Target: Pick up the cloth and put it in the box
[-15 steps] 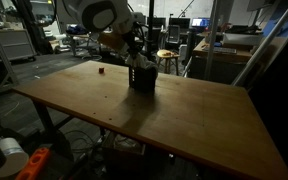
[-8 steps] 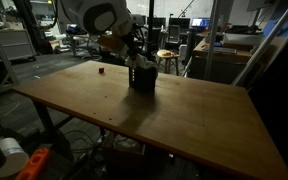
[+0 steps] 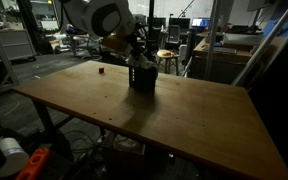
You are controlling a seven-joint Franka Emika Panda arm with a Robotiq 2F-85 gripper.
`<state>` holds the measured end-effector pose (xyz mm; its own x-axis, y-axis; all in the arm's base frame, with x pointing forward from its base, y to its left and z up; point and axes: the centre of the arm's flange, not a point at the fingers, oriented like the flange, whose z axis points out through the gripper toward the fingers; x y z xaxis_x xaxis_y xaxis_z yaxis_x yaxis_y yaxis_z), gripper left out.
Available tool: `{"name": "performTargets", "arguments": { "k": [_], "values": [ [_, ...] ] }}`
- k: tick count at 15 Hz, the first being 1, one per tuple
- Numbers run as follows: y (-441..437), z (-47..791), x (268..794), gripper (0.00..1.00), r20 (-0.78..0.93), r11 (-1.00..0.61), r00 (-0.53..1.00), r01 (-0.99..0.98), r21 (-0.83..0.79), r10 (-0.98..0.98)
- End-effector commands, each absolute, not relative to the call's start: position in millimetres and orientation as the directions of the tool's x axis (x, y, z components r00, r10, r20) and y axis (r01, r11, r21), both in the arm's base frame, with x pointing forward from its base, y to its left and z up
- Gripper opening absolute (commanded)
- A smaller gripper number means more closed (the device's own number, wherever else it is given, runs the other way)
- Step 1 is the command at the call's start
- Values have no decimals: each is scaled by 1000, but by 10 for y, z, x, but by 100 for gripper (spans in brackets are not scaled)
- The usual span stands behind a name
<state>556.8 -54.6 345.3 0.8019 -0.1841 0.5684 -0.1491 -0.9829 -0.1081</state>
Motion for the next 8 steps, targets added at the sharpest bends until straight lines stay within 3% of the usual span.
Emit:
{"name": "performTargets", "arguments": {
  "k": [1, 8],
  "values": [
    [-524, 3408, 5936, 5, 580, -985, 796, -160, -68, -170],
    [-566, 3111, 6169, 5, 539, -986, 827, -162, -41, -158]
  ]
}}
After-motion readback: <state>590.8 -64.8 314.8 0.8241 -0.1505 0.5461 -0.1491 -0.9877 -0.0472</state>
